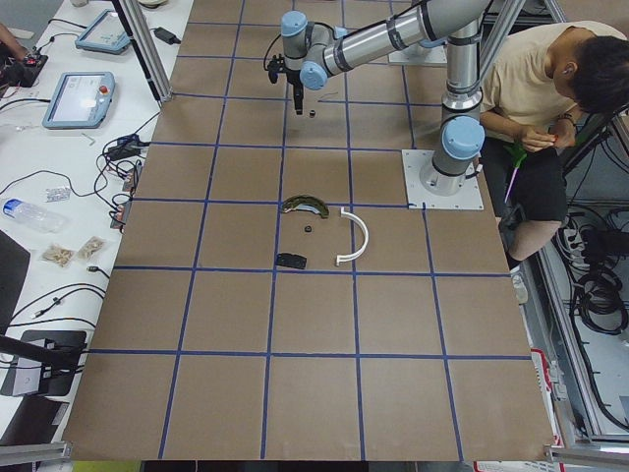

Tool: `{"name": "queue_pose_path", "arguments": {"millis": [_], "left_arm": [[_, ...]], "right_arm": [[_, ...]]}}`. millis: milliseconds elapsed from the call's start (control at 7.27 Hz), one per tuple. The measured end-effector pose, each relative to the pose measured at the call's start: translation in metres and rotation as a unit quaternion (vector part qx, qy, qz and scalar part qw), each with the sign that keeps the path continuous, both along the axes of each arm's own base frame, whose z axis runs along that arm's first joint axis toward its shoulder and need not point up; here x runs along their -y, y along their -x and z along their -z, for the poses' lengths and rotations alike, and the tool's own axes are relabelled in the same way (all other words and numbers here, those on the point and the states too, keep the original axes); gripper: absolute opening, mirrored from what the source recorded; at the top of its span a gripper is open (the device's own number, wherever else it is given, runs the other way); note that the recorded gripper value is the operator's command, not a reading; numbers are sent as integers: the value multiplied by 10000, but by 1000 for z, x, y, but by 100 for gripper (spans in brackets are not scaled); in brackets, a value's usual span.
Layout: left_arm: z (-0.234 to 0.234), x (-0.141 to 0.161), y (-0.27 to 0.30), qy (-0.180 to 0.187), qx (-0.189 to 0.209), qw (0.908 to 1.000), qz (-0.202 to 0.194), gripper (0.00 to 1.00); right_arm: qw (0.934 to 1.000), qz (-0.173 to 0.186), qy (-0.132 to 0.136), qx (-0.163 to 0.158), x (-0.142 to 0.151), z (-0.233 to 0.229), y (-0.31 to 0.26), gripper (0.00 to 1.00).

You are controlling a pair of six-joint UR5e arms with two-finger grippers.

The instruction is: Place bearing gear from tray to pile

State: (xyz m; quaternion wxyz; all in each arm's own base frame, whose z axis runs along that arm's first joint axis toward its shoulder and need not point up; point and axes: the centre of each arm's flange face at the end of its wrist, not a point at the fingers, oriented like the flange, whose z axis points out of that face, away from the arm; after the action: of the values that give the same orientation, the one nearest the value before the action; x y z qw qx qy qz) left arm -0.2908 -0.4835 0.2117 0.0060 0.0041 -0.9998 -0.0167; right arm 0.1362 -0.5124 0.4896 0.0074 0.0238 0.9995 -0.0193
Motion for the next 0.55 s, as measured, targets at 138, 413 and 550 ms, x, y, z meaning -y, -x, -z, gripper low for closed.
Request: {"name": "queue_pose_path", "arguments": {"millis": [138,413,550], "left_arm": [[5,-3,4,-31,9,10000,23,85],[20,-6,5,-108,33,9999,45,80],[28,-6,5,-144,45,9999,50,79]], "right_arm": [[10000,15,-16,-3,0,2,1,100],[10000,32,-44,25,1,5,2,100],[10000,37,-53,49,1,5,2,100]]}}
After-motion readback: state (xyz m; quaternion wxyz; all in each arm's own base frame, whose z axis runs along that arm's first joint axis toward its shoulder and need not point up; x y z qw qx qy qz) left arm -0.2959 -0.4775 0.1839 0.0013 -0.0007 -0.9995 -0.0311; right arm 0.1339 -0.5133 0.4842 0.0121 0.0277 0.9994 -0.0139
